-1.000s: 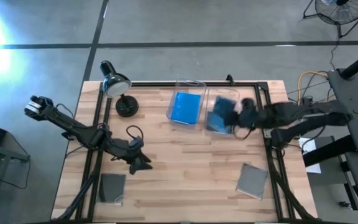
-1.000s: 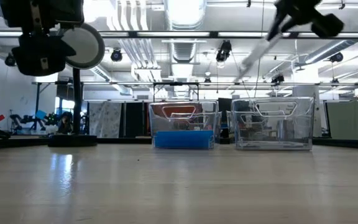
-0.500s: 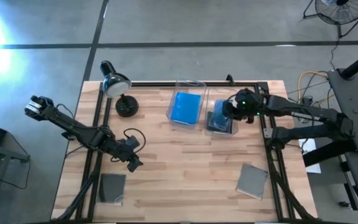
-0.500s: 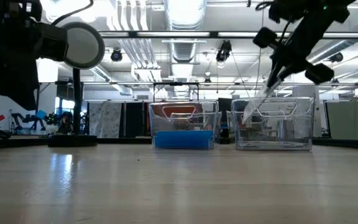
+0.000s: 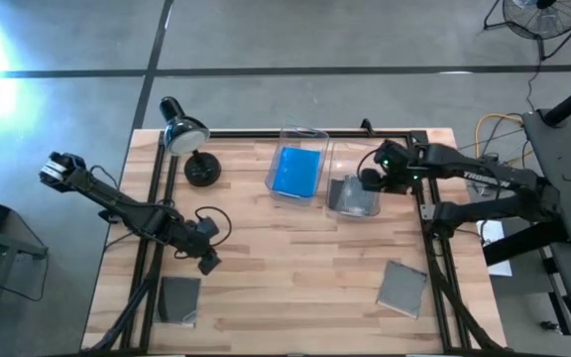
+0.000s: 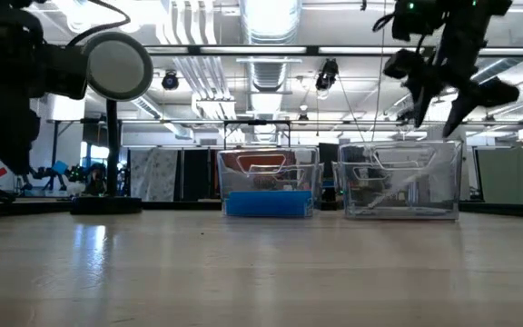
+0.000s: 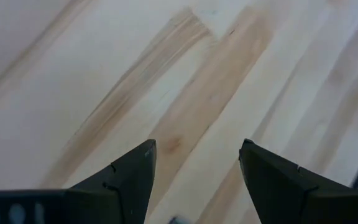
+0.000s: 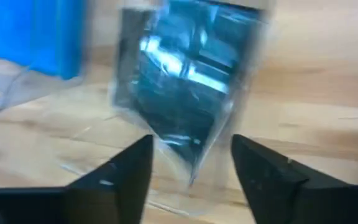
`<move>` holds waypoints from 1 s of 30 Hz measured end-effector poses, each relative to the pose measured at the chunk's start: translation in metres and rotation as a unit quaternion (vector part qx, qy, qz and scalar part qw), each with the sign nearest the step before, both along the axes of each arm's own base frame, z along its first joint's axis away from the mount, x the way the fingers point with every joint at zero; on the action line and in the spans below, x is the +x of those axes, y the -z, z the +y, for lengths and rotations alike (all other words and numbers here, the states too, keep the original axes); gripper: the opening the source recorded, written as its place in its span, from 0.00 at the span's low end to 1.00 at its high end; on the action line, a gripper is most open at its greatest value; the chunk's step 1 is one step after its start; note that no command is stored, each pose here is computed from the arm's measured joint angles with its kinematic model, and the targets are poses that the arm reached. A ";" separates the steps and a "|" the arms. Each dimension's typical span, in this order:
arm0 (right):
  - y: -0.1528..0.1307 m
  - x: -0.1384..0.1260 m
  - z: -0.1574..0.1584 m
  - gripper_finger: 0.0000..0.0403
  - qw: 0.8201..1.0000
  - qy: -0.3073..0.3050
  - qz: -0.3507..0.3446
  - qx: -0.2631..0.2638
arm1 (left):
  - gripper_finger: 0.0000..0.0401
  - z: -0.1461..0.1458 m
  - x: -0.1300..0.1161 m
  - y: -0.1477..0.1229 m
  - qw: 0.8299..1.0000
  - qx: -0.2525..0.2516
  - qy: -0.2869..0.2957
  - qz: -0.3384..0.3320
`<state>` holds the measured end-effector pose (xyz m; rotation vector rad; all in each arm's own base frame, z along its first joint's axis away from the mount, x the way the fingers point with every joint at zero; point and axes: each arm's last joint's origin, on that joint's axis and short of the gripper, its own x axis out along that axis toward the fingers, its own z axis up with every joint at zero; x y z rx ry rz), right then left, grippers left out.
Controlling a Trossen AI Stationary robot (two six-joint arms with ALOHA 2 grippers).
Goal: Pick & place jewel cases by type
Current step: Put the black CD case into the right transparent bin
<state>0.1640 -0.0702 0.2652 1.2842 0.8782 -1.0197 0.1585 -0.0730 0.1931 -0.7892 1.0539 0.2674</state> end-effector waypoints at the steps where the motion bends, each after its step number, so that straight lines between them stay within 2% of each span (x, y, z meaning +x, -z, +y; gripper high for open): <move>1: -0.009 -0.004 0.001 0.57 1.000 -0.002 0.022 -0.013 | 0.53 0.000 -0.001 0.001 1.000 0.002 0.001 0.007; 4: -0.042 -0.016 0.007 0.67 0.994 -0.017 0.081 -0.074 | 0.53 0.002 -0.006 0.003 0.999 0.001 0.009 0.036; 6: -0.064 -0.020 0.013 0.71 0.987 -0.025 0.097 -0.123 | 0.53 0.002 -0.010 0.004 0.998 -0.003 0.017 0.054; 8: -0.080 -0.020 0.021 0.74 0.984 -0.026 0.083 -0.156 | 0.53 0.002 -0.013 0.004 0.997 -0.010 0.040 0.070; 11: -0.089 -0.011 0.034 0.76 0.983 -0.057 0.040 -0.172 | 0.53 -0.004 -0.017 0.003 0.989 -0.044 0.113 0.084; 13: -0.086 0.001 0.045 0.77 0.981 -0.085 0.022 -0.172 | 0.53 -0.012 -0.021 0.003 0.978 -0.064 0.177 0.092; 16: -0.070 0.023 0.066 0.77 0.978 -0.118 0.024 -0.170 | 0.53 -0.026 -0.030 0.004 0.959 -0.059 0.260 0.093; 19: -0.052 0.042 0.089 0.77 0.971 -0.141 0.047 -0.188 | 0.53 -0.041 -0.041 0.006 0.944 -0.029 0.318 0.085; 22: -0.034 0.059 0.110 0.77 0.963 -0.164 0.077 -0.201 | 0.53 -0.057 -0.048 0.007 0.930 0.013 0.366 0.040; 26: -0.012 0.081 0.134 0.77 0.951 -0.202 0.093 -0.214 | 0.53 -0.071 -0.048 0.014 0.912 0.081 0.402 -0.012; 28: -0.005 0.091 0.145 0.76 0.946 -0.205 0.087 -0.236 | 0.53 -0.071 -0.047 0.019 0.908 0.121 0.400 -0.007; 30: -0.002 0.100 0.156 0.75 0.944 -0.191 0.076 -0.258 | 0.53 -0.066 -0.046 0.027 0.915 0.165 0.367 0.025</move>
